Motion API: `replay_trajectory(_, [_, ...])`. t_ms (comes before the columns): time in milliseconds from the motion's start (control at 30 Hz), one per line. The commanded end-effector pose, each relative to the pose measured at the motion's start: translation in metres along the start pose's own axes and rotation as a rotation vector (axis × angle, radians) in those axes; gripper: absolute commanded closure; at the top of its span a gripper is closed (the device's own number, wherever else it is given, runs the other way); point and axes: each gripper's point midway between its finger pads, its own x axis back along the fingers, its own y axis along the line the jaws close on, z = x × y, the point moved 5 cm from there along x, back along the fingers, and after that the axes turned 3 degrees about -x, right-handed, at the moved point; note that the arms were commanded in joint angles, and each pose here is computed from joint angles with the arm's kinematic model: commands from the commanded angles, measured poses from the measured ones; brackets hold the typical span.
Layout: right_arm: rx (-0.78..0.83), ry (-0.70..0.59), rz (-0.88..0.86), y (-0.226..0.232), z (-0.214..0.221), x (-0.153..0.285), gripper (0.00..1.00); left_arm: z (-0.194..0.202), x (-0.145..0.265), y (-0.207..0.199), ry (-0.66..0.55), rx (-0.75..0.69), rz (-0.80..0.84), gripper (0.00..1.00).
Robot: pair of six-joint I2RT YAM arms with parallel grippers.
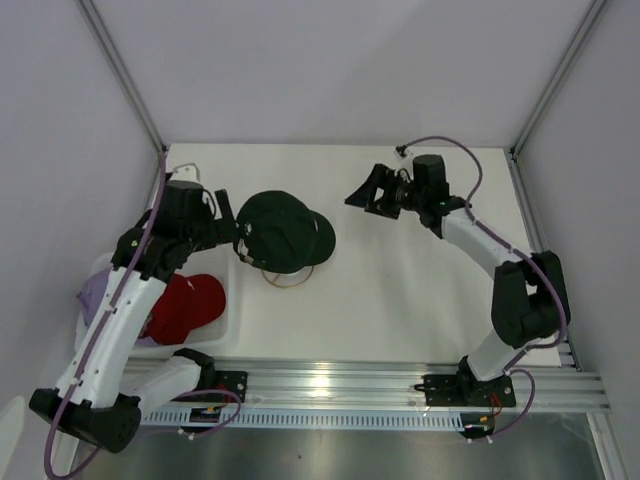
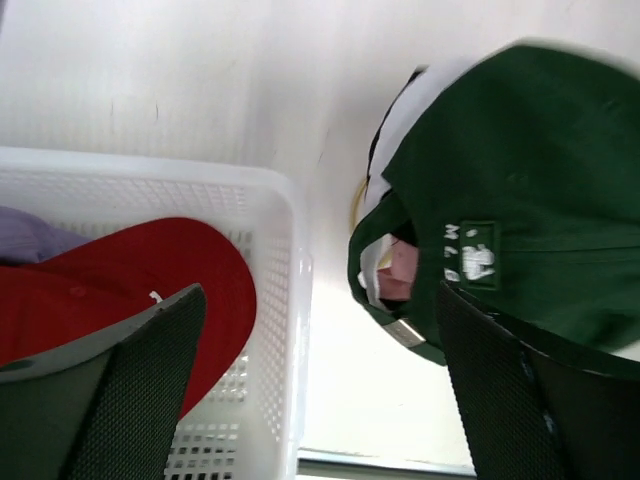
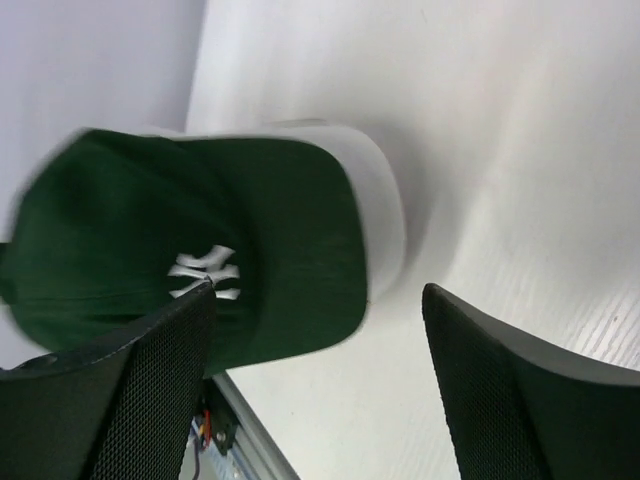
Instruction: Stack the hats
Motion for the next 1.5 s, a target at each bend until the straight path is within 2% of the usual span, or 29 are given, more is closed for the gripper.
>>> replay_trajectory(0, [0.158, -0.107, 0.005, 0.043, -0.030, 0.042, 0.14, -0.025, 0.041, 0.009, -0.114, 0.047, 0.043, 0.00])
replay_trajectory(67, [0.189, -0.145, -0.021, 0.061, -0.036, 0.059, 0.13, -0.030, 0.054, 0.021, -0.149, 0.100, 0.018, 0.01])
replay_trajectory(133, [0.202, -0.163, -0.040, 0.073, -0.038, 0.069, 0.11, -0.024, 0.062, 0.042, -0.132, 0.167, -0.096, 0.00])
replay_trajectory(200, [0.215, -0.177, -0.069, 0.088, -0.036, 0.084, 0.09, -0.012, 0.066, 0.074, -0.109, 0.309, -0.270, 0.00])
replay_trajectory(233, [0.224, -0.186, -0.078, 0.093, -0.035, 0.089, 0.06, 0.005, 0.065, 0.092, -0.057, 0.339, -0.387, 0.00])
replay_trajectory(267, [0.230, -0.188, -0.082, 0.096, -0.032, 0.093, 0.01, 0.012, 0.068, 0.113, -0.055, 0.437, -0.498, 0.01])
replay_trajectory(367, [0.269, -0.214, -0.080, 0.109, -0.023, 0.107, 0.00, 0.035, 0.071, 0.141, -0.058, 0.506, -0.604, 0.01])
replay_trajectory(433, [0.277, -0.225, -0.093, 0.116, -0.017, 0.114, 0.01, 0.041, 0.063, 0.144, -0.085, 0.499, -0.578, 0.01])
replay_trajectory(500, [0.266, -0.215, -0.101, 0.115, -0.010, 0.115, 0.00, 0.055, 0.042, 0.140, -0.011, 0.435, -0.505, 0.00])
replay_trajectory(667, [0.259, -0.207, -0.112, 0.116, -0.003, 0.119, 0.00, 0.064, 0.015, 0.138, 0.105, 0.421, -0.468, 0.05])
replay_trajectory(867, [0.266, -0.235, -0.131, 0.125, -0.008, 0.126, 0.00, 0.069, -0.006, 0.146, 0.197, 0.440, -0.521, 0.14])
replay_trajectory(1067, [0.275, -0.269, -0.141, 0.139, -0.015, 0.136, 0.00, 0.077, -0.010, 0.152, 0.268, 0.474, -0.609, 0.22])
replay_trajectory(1200, [0.274, -0.300, -0.167, 0.148, -0.018, 0.144, 0.00, 0.076, -0.017, 0.152, 0.278, 0.471, -0.594, 0.37])
replay_trajectory(1267, [0.270, -0.314, -0.169, 0.149, -0.020, 0.145, 0.00, 0.078, -0.021, 0.152, 0.294, 0.467, -0.588, 0.41])
replay_trajectory(1367, [0.260, -0.332, -0.168, 0.151, -0.020, 0.149, 0.01, 0.077, -0.025, 0.151, 0.293, 0.464, -0.568, 0.61])
replay_trajectory(1400, [0.253, -0.335, -0.166, 0.151, -0.020, 0.149, 0.00, 0.076, -0.025, 0.150, 0.284, 0.464, -0.560, 0.79])
replay_trajectory(1467, [0.251, -0.345, -0.175, 0.154, -0.020, 0.152, 0.00, 0.075, -0.017, 0.147, 0.256, 0.469, -0.545, 0.99])
